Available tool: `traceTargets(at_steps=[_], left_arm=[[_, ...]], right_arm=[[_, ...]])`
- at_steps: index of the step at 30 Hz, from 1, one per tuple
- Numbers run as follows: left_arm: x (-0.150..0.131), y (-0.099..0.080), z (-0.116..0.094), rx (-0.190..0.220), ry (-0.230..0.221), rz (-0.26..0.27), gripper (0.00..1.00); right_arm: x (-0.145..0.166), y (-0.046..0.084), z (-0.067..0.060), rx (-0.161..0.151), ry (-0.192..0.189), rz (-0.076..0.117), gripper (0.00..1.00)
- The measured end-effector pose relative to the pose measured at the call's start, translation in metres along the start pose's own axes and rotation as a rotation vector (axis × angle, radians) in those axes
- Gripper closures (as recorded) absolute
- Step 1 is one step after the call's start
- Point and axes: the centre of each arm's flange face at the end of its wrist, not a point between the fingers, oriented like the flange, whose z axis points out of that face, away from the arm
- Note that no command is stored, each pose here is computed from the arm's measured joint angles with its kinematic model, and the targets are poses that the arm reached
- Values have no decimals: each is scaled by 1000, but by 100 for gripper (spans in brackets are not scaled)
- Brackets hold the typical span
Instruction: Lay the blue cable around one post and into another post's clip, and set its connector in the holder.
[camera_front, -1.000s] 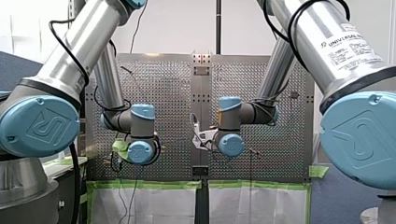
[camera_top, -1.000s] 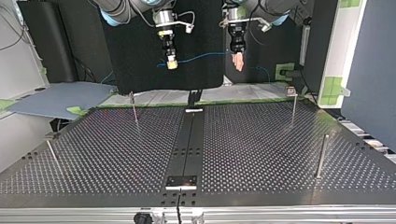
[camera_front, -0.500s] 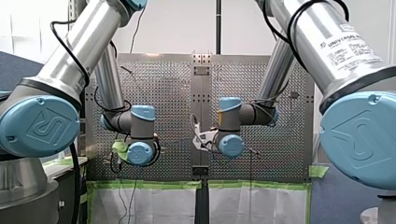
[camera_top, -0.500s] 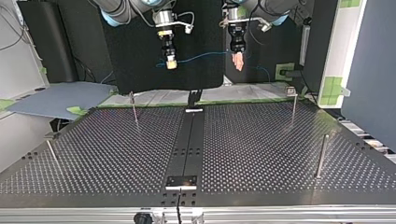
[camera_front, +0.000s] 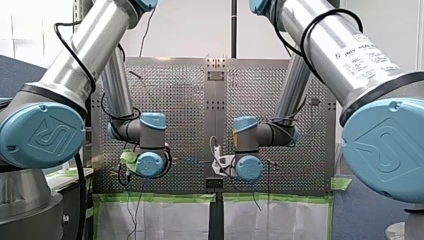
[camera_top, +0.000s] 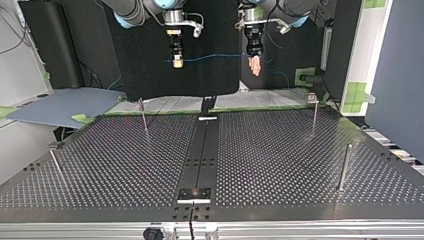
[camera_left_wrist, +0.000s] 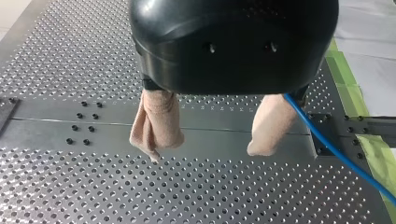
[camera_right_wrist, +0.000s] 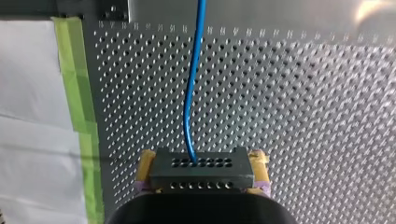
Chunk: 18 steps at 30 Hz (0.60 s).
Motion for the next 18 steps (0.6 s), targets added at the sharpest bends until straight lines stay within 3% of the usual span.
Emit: traceTargets(at_steps=[3, 7, 14, 18], left_arm=[[0, 0, 0, 0, 0, 0, 0], [0, 0, 0, 0, 0, 0, 0], [-4, 0, -20, 13, 23, -16, 0], [-12, -1, -28, 21, 30, -41, 0]], right_arm=[[-1, 2, 0, -21, -1, 25, 100], [-1, 3, 0, -30, -1, 40, 100], [23, -1, 8, -55, 29, 27, 100], [48, -8, 16, -52, 58, 32, 100]])
